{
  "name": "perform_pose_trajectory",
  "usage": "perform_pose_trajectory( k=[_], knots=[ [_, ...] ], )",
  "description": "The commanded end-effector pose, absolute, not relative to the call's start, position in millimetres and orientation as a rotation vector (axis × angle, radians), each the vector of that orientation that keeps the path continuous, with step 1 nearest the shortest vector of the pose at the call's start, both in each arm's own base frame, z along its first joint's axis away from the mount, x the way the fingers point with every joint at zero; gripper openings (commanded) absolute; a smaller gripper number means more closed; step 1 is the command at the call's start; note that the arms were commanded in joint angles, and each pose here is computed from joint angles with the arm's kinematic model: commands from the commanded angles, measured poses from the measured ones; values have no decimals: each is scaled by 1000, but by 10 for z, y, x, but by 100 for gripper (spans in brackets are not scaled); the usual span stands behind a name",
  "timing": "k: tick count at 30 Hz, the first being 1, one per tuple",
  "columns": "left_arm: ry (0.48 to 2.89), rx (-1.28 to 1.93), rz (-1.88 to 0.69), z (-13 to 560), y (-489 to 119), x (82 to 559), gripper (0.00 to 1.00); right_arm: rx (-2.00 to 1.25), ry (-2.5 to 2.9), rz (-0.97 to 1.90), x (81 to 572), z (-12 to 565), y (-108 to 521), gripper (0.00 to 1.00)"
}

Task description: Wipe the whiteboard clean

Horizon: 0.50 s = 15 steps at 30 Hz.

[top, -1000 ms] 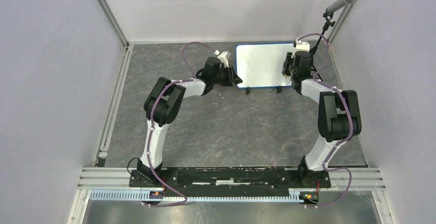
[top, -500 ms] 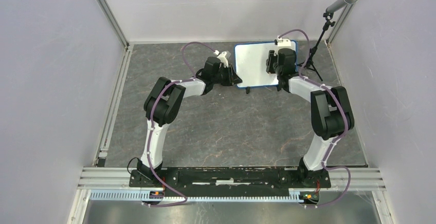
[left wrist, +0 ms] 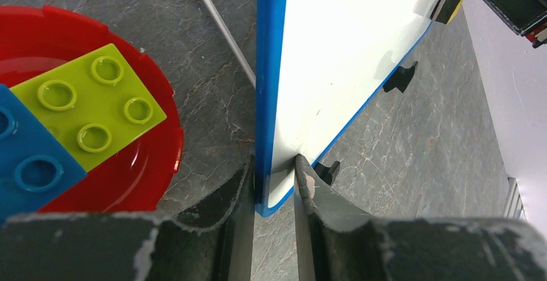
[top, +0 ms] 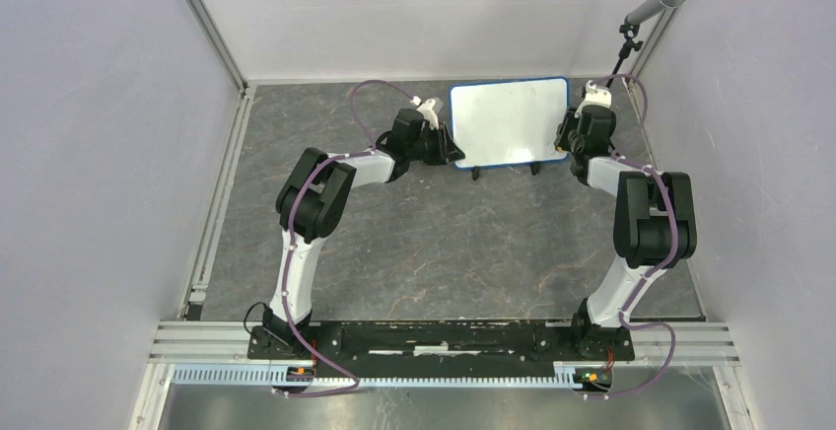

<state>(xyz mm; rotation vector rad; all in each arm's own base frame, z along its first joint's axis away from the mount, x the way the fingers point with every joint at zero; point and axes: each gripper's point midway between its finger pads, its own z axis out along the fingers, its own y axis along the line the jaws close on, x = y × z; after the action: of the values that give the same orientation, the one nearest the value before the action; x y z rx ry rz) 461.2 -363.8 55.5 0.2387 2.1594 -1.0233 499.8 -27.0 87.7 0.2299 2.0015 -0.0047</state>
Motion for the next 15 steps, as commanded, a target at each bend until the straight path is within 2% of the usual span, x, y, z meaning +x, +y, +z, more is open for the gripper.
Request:
perform_pose_trajectory(
  k=[1,8,15],
  knots=[
    [2283,113,-878,137,-3361,4698,2,153,2031,19,4991,791,54,31],
    [2285,112,-878,132,-3362,4697,2,9,1986,102,5024,932,784,31],
    [2287,113,-879,130,-3363,4692,2,141,2007,60,5004,785,305,31]
  ],
)
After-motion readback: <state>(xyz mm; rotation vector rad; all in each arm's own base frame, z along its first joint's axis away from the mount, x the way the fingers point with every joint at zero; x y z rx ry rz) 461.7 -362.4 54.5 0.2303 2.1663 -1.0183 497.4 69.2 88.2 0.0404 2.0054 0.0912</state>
